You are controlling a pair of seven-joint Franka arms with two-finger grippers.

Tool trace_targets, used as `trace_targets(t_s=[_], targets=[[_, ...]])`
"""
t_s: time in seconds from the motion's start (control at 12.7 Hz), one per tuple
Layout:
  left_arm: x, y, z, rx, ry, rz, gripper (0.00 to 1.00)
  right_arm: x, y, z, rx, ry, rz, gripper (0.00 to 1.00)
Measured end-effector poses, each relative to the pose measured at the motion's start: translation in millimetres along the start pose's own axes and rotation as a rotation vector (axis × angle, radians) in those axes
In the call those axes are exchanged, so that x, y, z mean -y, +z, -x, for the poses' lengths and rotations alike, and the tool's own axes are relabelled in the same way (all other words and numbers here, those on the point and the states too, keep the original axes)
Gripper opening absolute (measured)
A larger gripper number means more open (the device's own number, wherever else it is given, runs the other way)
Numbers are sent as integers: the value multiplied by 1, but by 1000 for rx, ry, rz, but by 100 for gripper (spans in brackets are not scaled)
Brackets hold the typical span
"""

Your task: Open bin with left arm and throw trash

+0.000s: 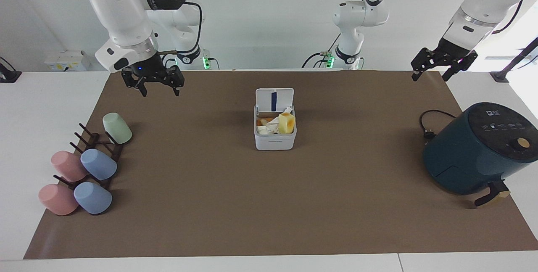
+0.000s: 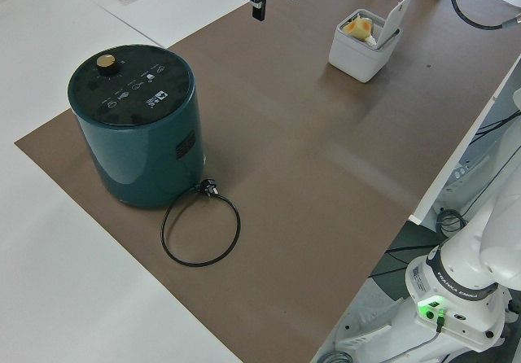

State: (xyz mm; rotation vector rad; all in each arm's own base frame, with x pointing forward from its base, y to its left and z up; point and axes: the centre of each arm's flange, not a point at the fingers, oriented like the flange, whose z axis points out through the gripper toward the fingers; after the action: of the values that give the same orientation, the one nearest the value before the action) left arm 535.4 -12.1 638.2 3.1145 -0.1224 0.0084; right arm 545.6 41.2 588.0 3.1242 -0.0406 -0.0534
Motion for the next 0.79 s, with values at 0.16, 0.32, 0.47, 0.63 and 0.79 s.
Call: trace_targets(t_s=[0.16, 0.32, 0.47, 0.63, 0.79], targets=[[0, 0, 0, 0, 0, 0, 100, -22, 5, 4, 31, 4, -2, 100], [0, 0, 0, 0, 0, 0, 100, -28, 4, 8, 31, -5, -4, 100], [0, 0, 0, 0, 0, 0, 100, -37, 2, 10, 39, 6, -4, 100], [0, 0, 0, 0, 0, 0, 100, -48, 7, 7, 50, 15, -3, 100], [0, 0, 0, 0, 0, 0, 100, -53, 5, 6, 66, 18, 3, 100]])
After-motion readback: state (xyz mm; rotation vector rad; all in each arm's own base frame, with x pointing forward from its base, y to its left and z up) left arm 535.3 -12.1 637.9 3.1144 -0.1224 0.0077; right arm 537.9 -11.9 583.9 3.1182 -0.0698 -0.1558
